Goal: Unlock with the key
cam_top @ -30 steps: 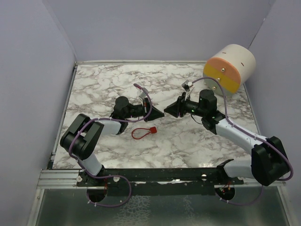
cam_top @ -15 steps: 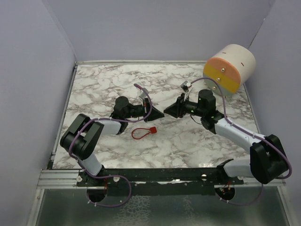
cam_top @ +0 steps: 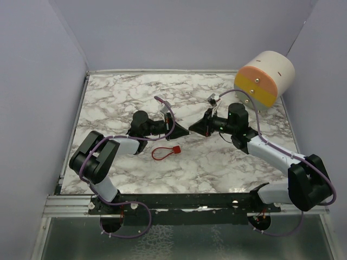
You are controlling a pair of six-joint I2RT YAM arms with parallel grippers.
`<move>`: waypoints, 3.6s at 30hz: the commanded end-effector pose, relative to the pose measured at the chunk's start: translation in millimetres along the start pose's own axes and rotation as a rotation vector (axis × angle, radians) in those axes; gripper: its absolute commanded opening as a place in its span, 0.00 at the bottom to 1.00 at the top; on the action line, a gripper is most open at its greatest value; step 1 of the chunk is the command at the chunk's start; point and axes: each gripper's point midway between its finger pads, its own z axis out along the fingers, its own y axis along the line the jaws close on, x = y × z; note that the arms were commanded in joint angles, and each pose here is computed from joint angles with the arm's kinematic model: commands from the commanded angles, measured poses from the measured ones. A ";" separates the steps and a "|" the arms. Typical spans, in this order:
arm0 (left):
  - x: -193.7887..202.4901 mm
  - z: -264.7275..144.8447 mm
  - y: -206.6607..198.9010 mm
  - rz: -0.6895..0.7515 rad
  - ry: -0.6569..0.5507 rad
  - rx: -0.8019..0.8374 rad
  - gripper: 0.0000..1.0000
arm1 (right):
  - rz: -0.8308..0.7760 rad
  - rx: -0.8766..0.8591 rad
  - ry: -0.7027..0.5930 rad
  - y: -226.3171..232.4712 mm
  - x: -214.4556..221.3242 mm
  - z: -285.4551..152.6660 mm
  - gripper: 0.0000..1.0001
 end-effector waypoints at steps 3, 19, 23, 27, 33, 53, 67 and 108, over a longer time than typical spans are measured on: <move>-10.4 4.0 -8.1 0.054 -0.008 0.054 0.00 | -0.032 -0.021 -0.012 2.5 -7.1 0.8 0.01; -16.3 -4.8 13.3 0.048 -0.067 -0.097 0.96 | -0.031 0.091 -0.055 -6.2 -17.0 -10.6 0.01; -23.4 -22.1 28.4 0.054 -0.127 -0.232 0.99 | -0.020 0.174 -0.076 -17.1 -18.7 -16.2 0.01; -25.9 -42.6 39.3 0.086 -0.188 -0.382 0.99 | -0.004 0.213 -0.089 -22.7 -14.4 -20.6 0.01; -18.7 -65.8 45.0 0.087 -0.238 -0.506 0.99 | 0.007 0.239 -0.117 -25.1 -7.9 -27.1 0.01; 18.7 -72.2 49.5 0.161 -0.131 -0.571 0.99 | 0.126 0.236 -0.133 -28.5 15.9 -26.5 0.01; 74.9 -60.8 71.9 0.186 0.159 -0.720 0.99 | 0.163 0.342 -0.115 -48.3 33.3 -32.5 0.01; 143.5 -57.5 87.0 0.222 0.604 -0.712 0.68 | 0.117 0.358 -0.120 -47.6 29.7 -39.2 0.01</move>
